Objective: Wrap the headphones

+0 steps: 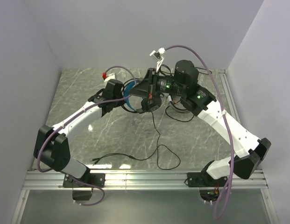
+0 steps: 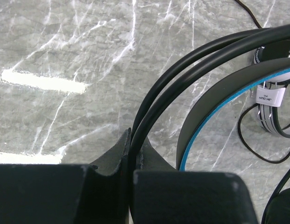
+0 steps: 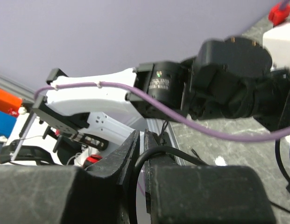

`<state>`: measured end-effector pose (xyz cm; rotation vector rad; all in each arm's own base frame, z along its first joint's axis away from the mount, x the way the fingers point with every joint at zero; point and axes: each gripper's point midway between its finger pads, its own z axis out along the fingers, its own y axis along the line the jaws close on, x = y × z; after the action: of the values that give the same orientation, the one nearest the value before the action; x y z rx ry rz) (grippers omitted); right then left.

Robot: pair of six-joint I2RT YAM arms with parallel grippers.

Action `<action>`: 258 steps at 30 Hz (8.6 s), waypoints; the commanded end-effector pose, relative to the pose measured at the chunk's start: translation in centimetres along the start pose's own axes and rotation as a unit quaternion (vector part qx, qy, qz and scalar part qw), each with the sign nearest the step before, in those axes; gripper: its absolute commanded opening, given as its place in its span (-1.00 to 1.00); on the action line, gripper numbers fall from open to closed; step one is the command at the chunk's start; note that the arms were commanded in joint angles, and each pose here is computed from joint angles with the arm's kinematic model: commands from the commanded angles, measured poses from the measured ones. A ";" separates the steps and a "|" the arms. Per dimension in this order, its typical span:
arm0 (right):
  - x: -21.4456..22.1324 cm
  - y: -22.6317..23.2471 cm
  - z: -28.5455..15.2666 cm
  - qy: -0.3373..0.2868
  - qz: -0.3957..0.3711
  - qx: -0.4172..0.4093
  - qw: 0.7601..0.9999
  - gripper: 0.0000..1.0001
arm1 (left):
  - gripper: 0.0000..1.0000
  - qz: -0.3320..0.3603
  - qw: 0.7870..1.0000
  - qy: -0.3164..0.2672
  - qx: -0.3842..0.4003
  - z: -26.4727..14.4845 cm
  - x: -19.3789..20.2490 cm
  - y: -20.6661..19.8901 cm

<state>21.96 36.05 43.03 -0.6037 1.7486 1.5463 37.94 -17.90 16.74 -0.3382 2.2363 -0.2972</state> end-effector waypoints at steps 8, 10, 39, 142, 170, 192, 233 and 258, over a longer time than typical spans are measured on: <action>-7.7 2.8 -1.4 -0.069 -0.048 -0.059 0.995 -0.67 | -0.99 0.039 0.998 -0.036 -0.015 -0.2 0.5 -0.5; -8.1 2.4 -1.4 -0.068 -0.039 -0.065 0.995 -0.67 | -0.99 0.045 0.998 -0.043 -0.023 -0.5 0.5 -0.3; -9.7 -13.5 -6.8 -0.074 0.045 0.055 0.995 -0.99 | -0.99 0.149 0.984 0.084 0.045 -8.5 4.3 -1.2; 23.7 -5.0 0.0 0.010 0.022 -0.077 0.997 -0.93 | -0.99 -0.096 0.978 -0.023 0.183 -7.2 -13.9 -4.6; 15.0 6.9 -0.6 0.018 -0.105 -0.080 0.991 -1.00 | -0.99 -0.082 0.991 -0.105 0.002 -2.1 -9.6 0.9; 6.6 10.7 -1.3 -0.040 -0.098 -0.101 0.989 -0.86 | -0.99 -0.043 0.993 -0.100 -0.042 0.0 -6.4 1.9; -8.0 3.5 -6.2 -0.107 -0.080 -0.050 0.990 -0.75 | -0.99 0.113 0.992 -0.037 -0.045 -0.4 1.0 -0.2; -5.5 -7.9 -8.5 -0.047 0.036 0.055 0.997 -0.84 | -0.99 0.186 0.953 -0.087 -0.223 -7.5 -3.2 3.8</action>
<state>30.52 26.39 41.77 -0.3846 1.8088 1.5142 32.86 -13.46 19.01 -0.0862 2.2241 0.3970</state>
